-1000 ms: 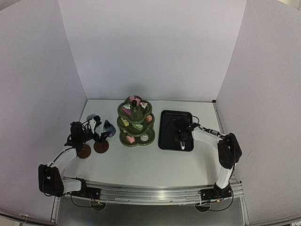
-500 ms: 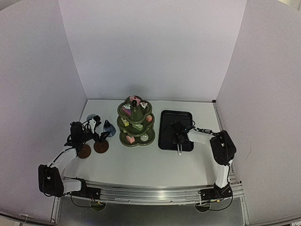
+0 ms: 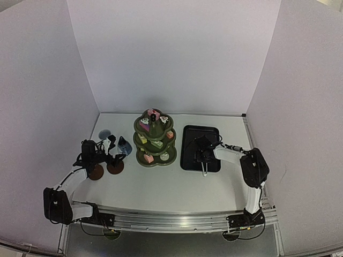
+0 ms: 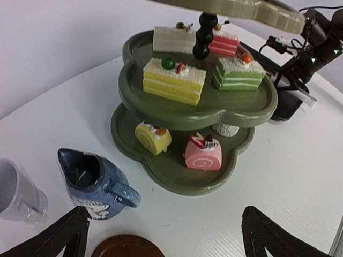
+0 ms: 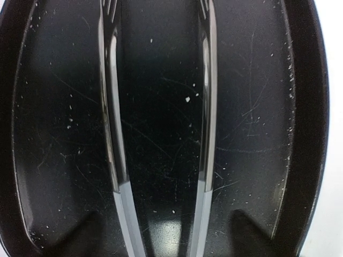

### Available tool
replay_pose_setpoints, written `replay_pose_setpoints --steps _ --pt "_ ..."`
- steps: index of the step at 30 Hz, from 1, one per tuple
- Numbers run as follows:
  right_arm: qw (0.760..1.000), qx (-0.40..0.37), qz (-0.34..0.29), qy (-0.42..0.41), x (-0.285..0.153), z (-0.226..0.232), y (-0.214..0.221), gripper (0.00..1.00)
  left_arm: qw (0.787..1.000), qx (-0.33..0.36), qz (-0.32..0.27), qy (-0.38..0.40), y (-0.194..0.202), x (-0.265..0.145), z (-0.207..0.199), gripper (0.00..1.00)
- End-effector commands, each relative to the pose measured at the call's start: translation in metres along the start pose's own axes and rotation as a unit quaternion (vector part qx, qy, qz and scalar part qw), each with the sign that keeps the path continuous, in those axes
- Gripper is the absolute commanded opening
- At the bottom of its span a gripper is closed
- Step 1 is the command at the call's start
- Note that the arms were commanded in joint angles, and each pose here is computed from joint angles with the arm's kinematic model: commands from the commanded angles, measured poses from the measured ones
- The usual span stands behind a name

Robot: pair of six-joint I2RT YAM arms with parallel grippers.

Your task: Serve the afternoon tea

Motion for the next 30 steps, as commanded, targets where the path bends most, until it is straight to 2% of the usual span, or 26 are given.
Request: replay_pose_setpoints --steps 1,7,11,16,19,22,25,30 --pt "0.999 -0.004 -0.039 -0.008 -0.036 0.001 -0.029 0.94 0.999 0.001 0.047 -0.013 0.005 -0.011 0.002 1.0" --pt "0.996 -0.003 -0.077 -0.038 -0.077 0.005 -0.05 0.95 0.99 -0.022 0.142 -0.015 0.024 -0.025 -0.001 1.0" --pt "0.992 0.007 -0.096 -0.078 -0.107 0.01 -0.058 0.95 0.968 -0.029 0.248 -0.015 0.043 -0.04 0.001 1.0" --pt "0.987 0.012 -0.098 -0.128 -0.132 0.02 -0.059 0.93 0.899 -0.068 0.433 -0.026 0.093 -0.055 0.015 0.96" --pt "0.983 0.021 -0.098 -0.156 -0.147 0.025 -0.059 0.93 0.859 -0.08 0.503 -0.053 0.107 -0.056 0.035 0.95" --pt "0.979 0.031 -0.1 -0.176 -0.16 0.029 -0.059 0.93 0.836 -0.097 0.53 -0.108 0.115 -0.043 0.064 0.97" --pt "0.975 0.04 -0.103 -0.194 -0.172 0.035 -0.059 0.93 0.834 -0.122 0.52 -0.139 0.12 -0.027 0.078 0.97" --pt "0.969 0.033 -0.11 -0.219 -0.195 0.047 -0.06 0.93 0.836 -0.135 0.499 -0.187 0.14 0.003 0.103 0.83"
Point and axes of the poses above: each gripper's point midway between its finger pads, its own x axis out along the fingers, its own z axis along the line the jaws close on, y = z × x, the point moved 1 cm from there along -x, back along the fingers, and after that the axes turned 2 degrees about x, right-handed, at the moved point
